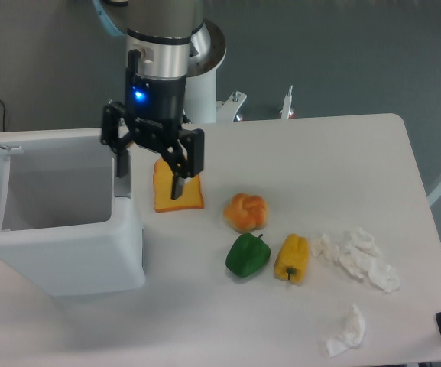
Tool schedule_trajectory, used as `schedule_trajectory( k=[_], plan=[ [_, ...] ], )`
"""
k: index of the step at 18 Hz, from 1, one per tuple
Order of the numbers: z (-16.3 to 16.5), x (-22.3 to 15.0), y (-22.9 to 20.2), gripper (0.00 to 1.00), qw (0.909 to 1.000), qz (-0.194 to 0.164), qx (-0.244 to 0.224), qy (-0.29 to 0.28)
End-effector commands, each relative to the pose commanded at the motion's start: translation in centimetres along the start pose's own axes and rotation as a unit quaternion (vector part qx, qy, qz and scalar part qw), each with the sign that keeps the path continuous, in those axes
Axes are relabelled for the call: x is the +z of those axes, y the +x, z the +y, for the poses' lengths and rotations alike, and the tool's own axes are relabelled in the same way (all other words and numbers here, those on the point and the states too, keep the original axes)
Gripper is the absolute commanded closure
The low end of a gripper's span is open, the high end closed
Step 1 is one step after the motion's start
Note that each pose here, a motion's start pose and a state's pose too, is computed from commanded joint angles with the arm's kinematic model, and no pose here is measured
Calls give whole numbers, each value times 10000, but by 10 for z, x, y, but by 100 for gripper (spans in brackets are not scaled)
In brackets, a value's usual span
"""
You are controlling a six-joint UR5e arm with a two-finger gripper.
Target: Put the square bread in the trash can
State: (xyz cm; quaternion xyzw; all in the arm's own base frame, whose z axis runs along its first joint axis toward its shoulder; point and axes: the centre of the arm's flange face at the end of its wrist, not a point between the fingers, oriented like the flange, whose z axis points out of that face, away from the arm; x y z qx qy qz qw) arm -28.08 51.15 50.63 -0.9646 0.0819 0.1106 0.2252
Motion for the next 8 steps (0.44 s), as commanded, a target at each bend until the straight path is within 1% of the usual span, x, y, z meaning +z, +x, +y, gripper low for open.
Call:
schedule_trajectory(
  k=[2,5,8],
  plan=[
    [3,9,-6,0,9997,-48,175,-156],
    [17,9,-23,0,9995,-127,180,-234],
    [21,8,-25,0,9995,-140,138,-255]
  ],
)
